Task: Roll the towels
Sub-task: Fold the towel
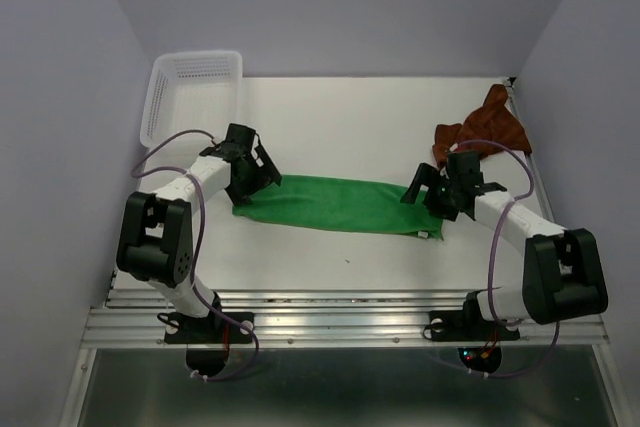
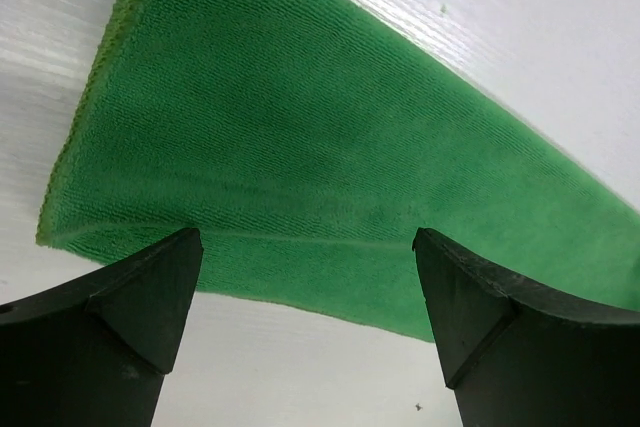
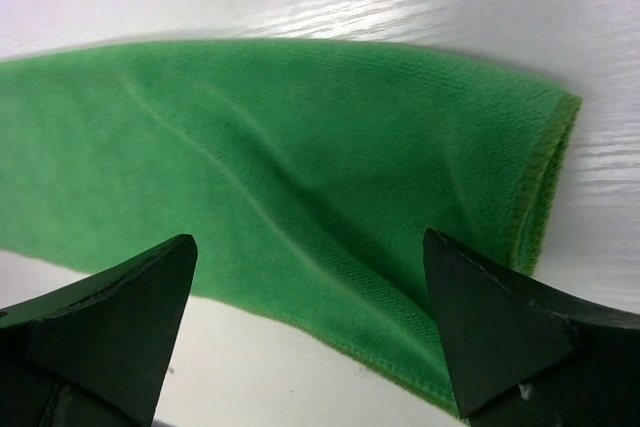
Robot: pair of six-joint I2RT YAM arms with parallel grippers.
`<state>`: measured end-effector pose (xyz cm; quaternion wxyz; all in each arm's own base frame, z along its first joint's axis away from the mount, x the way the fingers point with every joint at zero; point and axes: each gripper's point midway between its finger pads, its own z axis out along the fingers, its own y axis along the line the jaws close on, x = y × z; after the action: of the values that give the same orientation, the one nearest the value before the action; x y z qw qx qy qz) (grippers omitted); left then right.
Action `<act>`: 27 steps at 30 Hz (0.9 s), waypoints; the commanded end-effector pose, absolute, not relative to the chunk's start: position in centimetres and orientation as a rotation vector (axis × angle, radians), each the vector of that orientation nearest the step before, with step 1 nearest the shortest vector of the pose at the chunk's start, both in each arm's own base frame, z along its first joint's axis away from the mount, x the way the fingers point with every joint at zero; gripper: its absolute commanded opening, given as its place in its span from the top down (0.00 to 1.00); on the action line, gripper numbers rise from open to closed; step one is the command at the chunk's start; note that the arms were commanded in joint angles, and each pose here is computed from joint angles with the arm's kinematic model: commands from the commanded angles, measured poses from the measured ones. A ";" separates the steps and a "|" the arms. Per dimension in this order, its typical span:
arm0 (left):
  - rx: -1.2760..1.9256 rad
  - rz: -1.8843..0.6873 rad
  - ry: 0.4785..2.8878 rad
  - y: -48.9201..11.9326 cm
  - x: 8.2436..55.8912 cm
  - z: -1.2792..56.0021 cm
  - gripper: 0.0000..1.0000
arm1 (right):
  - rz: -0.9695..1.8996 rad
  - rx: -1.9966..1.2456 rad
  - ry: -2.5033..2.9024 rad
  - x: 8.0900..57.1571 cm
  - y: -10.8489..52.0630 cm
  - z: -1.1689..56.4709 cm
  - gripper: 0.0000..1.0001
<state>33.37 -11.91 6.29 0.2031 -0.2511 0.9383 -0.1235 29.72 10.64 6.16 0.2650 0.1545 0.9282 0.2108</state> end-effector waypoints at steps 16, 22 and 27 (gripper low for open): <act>-0.868 -0.039 2.660 -5.0 32.2 1.8 0.01 | 0.020 0.467 2.492 33.7 3.8 3.6 0.00; -0.858 -0.068 2.627 -5.2 33.1 3.1 0.01 | 0.126 0.220 2.420 35.0 5.3 7.5 0.00; -0.845 -0.122 2.540 -5.5 34.2 6.7 0.01 | 0.273 0.143 2.321 34.8 7.1 11.5 0.00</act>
<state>32.76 -5.24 2.66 0.1806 -0.3101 0.9331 -0.0250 33.24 5.80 6.30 0.3245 0.0942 0.9391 0.0630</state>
